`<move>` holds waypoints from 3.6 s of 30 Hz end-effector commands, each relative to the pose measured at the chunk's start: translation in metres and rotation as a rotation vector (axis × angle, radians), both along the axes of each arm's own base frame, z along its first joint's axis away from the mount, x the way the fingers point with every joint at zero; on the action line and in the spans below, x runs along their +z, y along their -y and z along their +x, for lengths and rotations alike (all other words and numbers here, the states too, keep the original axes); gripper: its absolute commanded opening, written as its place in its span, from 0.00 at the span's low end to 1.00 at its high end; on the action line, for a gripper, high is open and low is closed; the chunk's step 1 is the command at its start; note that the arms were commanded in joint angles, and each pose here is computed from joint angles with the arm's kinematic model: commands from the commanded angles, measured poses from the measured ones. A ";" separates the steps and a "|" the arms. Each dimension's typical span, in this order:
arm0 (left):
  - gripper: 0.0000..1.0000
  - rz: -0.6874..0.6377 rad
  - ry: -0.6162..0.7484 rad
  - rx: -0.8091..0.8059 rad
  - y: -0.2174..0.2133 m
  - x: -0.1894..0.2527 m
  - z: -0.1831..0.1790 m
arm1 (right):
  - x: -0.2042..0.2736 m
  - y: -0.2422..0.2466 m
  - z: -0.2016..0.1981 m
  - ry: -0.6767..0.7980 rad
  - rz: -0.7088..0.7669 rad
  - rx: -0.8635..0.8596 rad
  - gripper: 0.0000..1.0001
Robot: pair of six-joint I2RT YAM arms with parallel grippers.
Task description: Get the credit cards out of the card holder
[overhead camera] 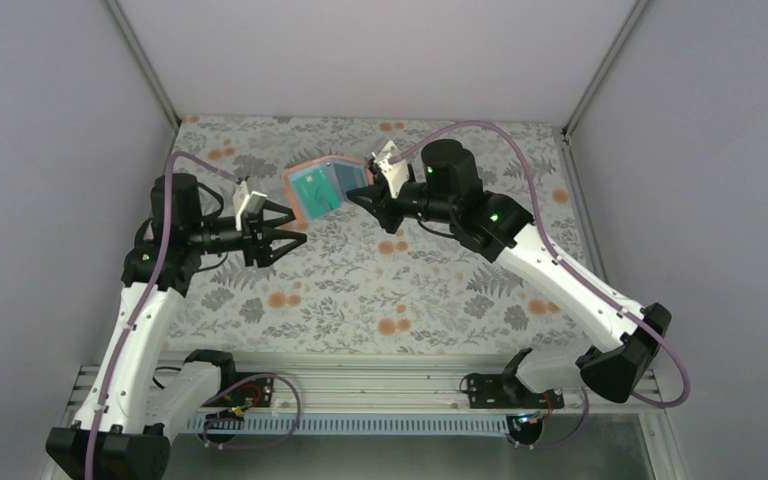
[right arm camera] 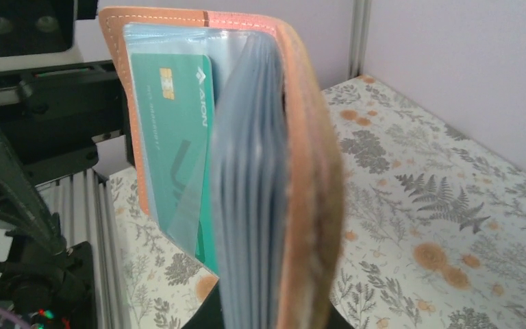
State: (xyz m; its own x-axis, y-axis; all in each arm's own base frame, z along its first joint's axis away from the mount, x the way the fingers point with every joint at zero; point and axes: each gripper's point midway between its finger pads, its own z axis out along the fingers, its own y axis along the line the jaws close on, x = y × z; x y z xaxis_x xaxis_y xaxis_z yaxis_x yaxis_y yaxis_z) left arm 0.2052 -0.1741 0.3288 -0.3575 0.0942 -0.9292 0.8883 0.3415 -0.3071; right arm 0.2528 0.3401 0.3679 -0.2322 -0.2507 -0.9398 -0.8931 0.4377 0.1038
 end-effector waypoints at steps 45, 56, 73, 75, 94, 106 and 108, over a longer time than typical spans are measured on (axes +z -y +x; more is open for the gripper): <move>0.02 -0.152 -0.379 0.574 -0.069 -0.054 0.051 | 0.067 -0.010 -0.034 0.005 0.141 0.212 0.43; 0.02 -0.158 -0.122 0.351 -0.051 -0.046 0.006 | -0.002 -0.082 -0.060 -0.214 0.114 0.595 0.41; 0.02 -0.181 0.021 0.178 -0.036 -0.025 -0.021 | -0.087 -0.085 -0.059 -0.421 -0.014 0.602 0.28; 0.02 -0.184 0.025 0.166 -0.034 -0.023 -0.023 | -0.084 -0.085 -0.064 -0.422 -0.001 0.622 0.20; 0.13 -0.177 0.029 0.154 -0.033 -0.021 -0.031 | -0.038 -0.072 -0.075 -0.283 0.061 0.637 0.04; 0.02 -0.184 0.024 0.151 -0.033 -0.021 -0.034 | -0.025 -0.061 -0.062 -0.242 0.076 0.590 0.04; 0.10 -0.185 0.027 0.161 -0.034 -0.019 -0.032 | -0.026 -0.056 -0.052 -0.240 0.085 0.551 0.04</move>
State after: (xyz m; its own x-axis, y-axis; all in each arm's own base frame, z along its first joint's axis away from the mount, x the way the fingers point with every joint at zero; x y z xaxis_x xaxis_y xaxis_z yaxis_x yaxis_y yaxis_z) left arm 0.1766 -0.1399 0.3041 -0.3487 -0.1381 -0.9270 0.8239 0.4263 -0.3735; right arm 0.1879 0.4106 0.3090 -0.3386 -0.4118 -0.8460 -0.8993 -0.1228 0.4197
